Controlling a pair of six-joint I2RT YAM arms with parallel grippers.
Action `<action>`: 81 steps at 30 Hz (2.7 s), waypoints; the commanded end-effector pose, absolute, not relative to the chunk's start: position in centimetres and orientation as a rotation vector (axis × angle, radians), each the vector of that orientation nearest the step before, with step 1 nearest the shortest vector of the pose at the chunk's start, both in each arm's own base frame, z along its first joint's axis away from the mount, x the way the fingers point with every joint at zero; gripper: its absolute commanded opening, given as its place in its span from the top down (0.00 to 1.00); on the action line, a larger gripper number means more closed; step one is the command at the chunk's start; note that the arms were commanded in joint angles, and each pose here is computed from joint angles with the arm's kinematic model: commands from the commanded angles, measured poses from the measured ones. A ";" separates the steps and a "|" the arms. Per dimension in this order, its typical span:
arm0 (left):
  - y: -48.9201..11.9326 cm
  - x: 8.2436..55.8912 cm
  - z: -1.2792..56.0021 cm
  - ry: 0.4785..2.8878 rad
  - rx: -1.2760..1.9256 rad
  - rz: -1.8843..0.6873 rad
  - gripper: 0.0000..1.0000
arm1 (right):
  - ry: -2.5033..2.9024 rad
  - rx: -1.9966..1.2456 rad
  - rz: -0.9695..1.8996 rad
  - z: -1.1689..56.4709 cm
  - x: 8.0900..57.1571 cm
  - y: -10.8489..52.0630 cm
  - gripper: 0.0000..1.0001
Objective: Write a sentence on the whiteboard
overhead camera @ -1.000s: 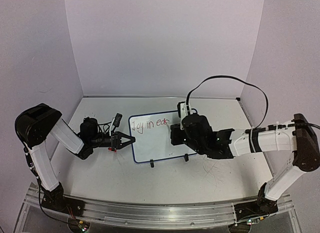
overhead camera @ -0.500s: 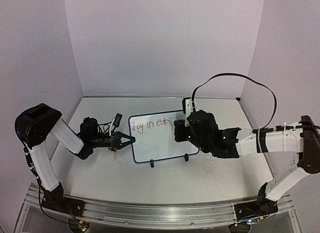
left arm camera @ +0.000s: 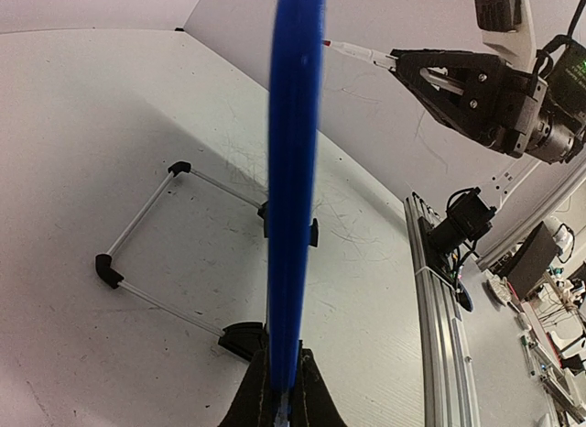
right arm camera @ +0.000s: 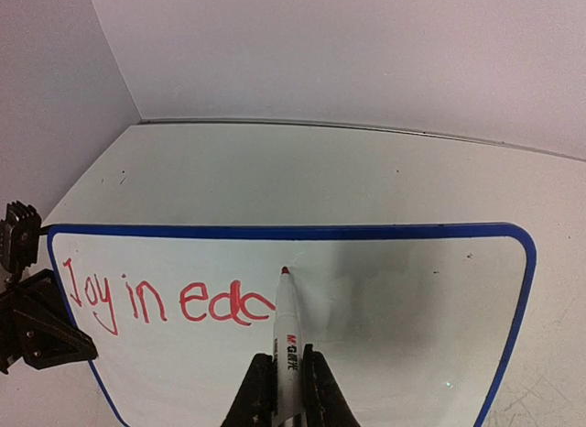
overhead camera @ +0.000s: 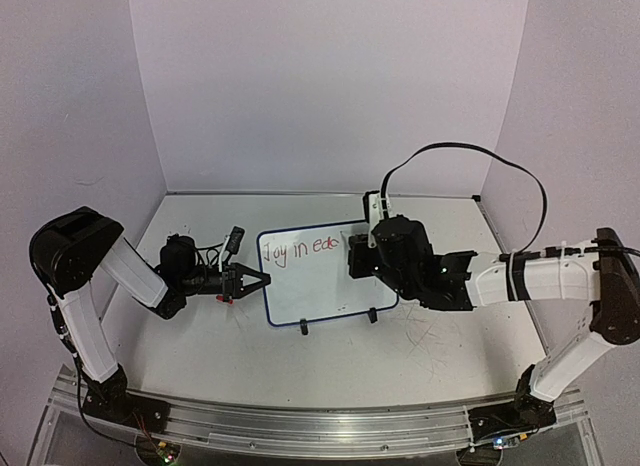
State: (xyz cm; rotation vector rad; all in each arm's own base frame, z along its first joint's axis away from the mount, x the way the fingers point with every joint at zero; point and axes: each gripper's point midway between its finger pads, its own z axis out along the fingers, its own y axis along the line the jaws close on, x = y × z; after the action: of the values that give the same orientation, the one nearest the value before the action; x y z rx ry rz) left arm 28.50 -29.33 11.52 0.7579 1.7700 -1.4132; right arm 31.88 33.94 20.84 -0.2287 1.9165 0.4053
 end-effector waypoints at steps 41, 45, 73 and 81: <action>-29.0 28.9 11.9 1.778 0.744 -1.390 1.00 | 1.994 -0.182 0.432 18.5 30.3 33.2 1.00; -29.0 28.9 11.9 1.779 0.744 -1.390 1.00 | 1.978 -0.183 0.421 19.0 30.6 33.4 1.00; -29.0 29.0 11.8 1.781 0.745 -1.392 1.00 | 1.903 -0.147 0.387 21.4 32.4 34.1 1.00; -29.0 29.0 11.9 1.779 0.747 -1.391 1.00 | 1.904 -0.132 0.381 21.6 32.4 33.5 1.00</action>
State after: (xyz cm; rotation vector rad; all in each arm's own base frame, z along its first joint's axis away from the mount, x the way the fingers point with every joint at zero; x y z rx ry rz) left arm 28.49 -29.32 11.49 0.7564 1.7745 -1.4137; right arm 31.53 33.83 19.78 -0.1822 1.9436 0.3900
